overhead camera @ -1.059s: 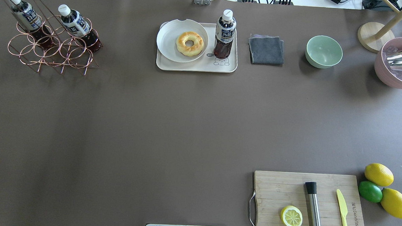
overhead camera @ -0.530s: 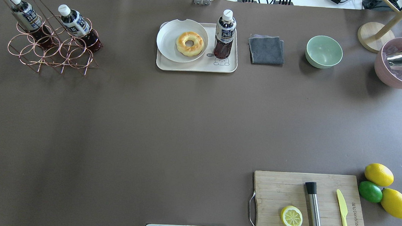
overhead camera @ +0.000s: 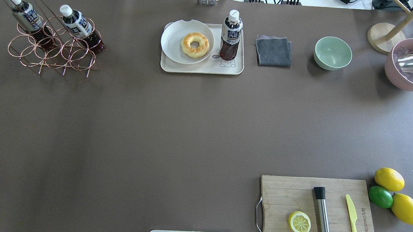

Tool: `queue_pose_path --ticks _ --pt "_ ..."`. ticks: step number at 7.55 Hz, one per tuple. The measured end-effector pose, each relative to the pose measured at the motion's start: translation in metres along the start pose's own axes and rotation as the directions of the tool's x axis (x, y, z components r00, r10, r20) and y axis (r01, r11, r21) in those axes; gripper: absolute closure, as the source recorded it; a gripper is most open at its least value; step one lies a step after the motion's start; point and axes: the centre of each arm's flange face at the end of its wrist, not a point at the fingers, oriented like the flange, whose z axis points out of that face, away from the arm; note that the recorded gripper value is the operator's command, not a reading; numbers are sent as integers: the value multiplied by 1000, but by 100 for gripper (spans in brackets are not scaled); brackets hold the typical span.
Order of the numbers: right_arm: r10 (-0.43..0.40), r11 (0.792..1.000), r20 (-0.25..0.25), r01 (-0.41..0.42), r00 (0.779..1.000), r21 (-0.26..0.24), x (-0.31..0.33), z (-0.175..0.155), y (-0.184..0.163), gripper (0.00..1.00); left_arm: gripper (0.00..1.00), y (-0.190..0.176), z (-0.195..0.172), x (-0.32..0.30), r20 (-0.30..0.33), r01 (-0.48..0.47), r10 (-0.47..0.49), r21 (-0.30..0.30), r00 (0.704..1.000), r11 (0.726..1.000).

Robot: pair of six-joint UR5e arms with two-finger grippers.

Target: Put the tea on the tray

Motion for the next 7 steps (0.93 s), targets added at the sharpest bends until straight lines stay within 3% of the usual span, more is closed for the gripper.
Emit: queue_pose_path --ticks 7 --pt "-3 1000 0 3 1000 10 0 -4 4 0 1 11 23 -20 -5 43 -43 -46 999 998"
